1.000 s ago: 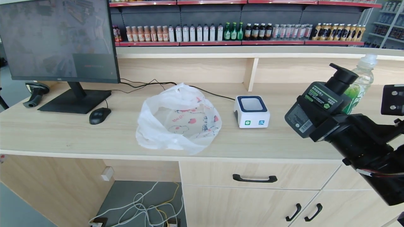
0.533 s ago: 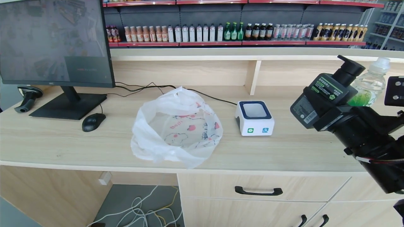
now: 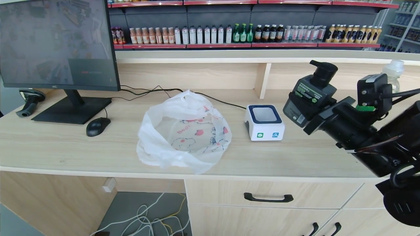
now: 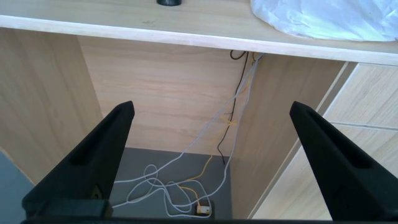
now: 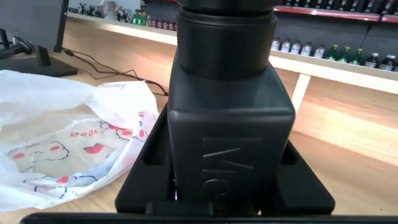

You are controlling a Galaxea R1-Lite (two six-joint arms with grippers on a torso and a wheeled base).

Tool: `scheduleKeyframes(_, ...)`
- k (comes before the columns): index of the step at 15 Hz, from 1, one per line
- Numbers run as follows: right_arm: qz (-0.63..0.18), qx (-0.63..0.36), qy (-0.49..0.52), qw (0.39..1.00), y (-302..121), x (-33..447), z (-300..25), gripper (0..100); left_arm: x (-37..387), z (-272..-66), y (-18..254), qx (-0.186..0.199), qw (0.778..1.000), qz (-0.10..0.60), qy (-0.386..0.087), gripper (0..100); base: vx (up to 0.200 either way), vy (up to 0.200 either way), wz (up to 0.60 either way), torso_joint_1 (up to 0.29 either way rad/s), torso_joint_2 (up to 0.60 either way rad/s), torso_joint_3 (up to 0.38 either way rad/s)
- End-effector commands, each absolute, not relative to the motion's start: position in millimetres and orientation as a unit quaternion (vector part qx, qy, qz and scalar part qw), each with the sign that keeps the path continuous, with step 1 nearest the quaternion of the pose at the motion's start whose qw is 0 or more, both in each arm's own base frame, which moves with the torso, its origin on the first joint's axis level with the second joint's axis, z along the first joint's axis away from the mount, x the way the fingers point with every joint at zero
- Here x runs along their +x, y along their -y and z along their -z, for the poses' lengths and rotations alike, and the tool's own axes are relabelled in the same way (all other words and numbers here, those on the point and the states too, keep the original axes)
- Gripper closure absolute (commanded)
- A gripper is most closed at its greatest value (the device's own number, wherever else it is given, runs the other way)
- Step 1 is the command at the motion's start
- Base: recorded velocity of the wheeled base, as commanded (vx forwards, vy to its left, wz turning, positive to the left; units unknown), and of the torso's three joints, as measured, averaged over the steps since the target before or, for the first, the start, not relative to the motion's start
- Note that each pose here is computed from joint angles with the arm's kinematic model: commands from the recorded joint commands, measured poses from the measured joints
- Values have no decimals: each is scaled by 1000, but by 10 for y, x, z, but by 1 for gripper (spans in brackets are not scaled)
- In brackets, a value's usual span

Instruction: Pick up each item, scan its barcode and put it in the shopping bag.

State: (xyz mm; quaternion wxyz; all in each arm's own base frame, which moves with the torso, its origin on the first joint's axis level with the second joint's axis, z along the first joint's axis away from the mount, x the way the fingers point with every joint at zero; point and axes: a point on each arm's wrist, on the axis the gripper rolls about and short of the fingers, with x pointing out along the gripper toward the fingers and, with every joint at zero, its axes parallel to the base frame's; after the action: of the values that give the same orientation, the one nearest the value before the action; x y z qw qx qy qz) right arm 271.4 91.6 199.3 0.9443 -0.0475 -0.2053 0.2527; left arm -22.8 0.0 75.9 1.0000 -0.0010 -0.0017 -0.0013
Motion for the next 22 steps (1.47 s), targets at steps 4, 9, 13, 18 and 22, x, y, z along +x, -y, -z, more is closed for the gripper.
scheduleKeyframes(4, -280, -104, 256, 919, -1024, 3131, -2050, 100, -228, -760, 0, -2, 1000, 2, 2, 0, 0, 0, 0, 0, 0, 0)
scheduleKeyframes(9, -310, -178, 269, 894, -978, 3387, -1899, 100, -228, -760, 0, -2, 1000, 1, 2, 0, 0, 0, 0, 0, 0, 0)
scheduleKeyframes(13, -281, -251, 314, 872, -1010, 3553, -1941, 100, -228, -760, 0, -2, 1000, 1, 2, 0, 0, 0, 0, 0, 0, 0)
scheduleKeyframes(18, -284, -300, 323, 851, -1049, 3654, -1813, 100, -228, -760, 0, -2, 1000, 1, 2, 0, 0, 0, 0, 0, 0, 0)
scheduleKeyframes(22, -302, -323, 335, 832, -1079, 3702, -1763, 100, -228, -760, 0, -2, 1000, 1, 2, 0, 0, 0, 0, 0, 0, 0)
